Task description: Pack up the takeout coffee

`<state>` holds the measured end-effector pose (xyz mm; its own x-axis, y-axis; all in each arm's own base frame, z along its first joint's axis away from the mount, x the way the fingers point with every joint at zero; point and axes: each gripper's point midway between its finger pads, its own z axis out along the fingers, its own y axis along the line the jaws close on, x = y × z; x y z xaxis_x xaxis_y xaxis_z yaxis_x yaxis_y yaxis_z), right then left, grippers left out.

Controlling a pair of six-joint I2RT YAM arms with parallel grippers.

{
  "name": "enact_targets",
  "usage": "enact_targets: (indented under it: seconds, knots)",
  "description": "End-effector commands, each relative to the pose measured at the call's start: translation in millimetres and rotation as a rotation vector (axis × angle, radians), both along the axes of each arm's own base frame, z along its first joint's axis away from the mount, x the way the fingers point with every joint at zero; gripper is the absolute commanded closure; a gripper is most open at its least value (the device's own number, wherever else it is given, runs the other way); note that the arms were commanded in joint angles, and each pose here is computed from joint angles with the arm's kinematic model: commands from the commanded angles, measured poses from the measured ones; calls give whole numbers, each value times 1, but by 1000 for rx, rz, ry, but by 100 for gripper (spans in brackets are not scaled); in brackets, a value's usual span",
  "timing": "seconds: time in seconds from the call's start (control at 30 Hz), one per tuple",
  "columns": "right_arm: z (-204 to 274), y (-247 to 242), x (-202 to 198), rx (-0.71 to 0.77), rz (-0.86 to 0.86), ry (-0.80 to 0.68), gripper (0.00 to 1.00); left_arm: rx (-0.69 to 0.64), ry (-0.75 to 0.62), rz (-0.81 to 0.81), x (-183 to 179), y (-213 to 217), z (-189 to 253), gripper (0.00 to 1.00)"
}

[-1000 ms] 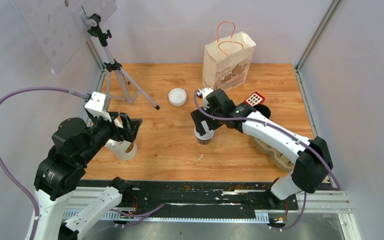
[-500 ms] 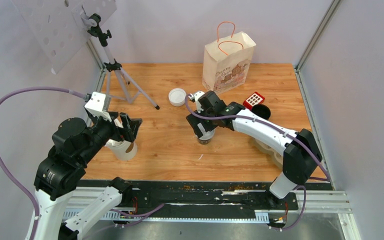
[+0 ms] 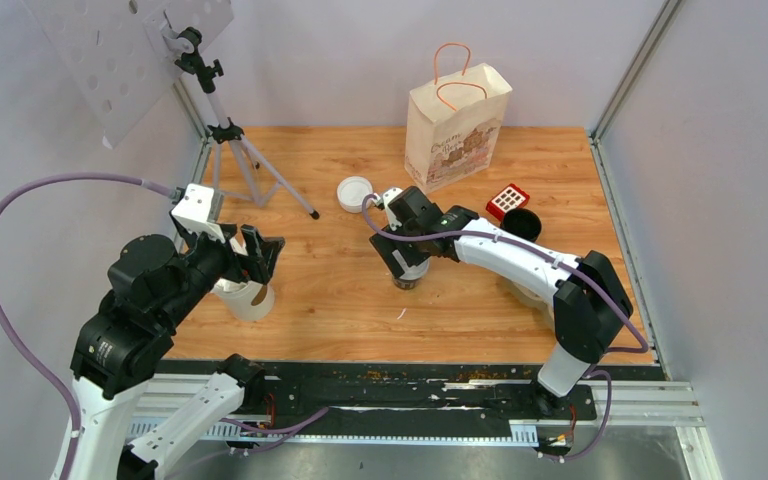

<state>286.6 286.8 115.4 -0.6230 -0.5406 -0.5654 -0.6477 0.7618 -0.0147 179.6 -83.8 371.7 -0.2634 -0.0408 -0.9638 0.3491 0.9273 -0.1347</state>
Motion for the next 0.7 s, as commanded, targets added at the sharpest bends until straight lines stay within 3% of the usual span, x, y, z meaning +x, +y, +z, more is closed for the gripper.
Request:
enact_targets:
  seconds: [0.0, 0.33, 0.67]
  knots:
    - [15, 2, 7, 9, -10, -43, 13, 2, -32, 9, 2, 2, 6, 0]
    - [17, -46, 22, -136, -108, -118, 14, -1, -36, 10, 1, 3, 8, 0]
    - [9, -128, 52, -151, -292, -80, 15, -14, -34, -1, 1, 0, 8, 0]
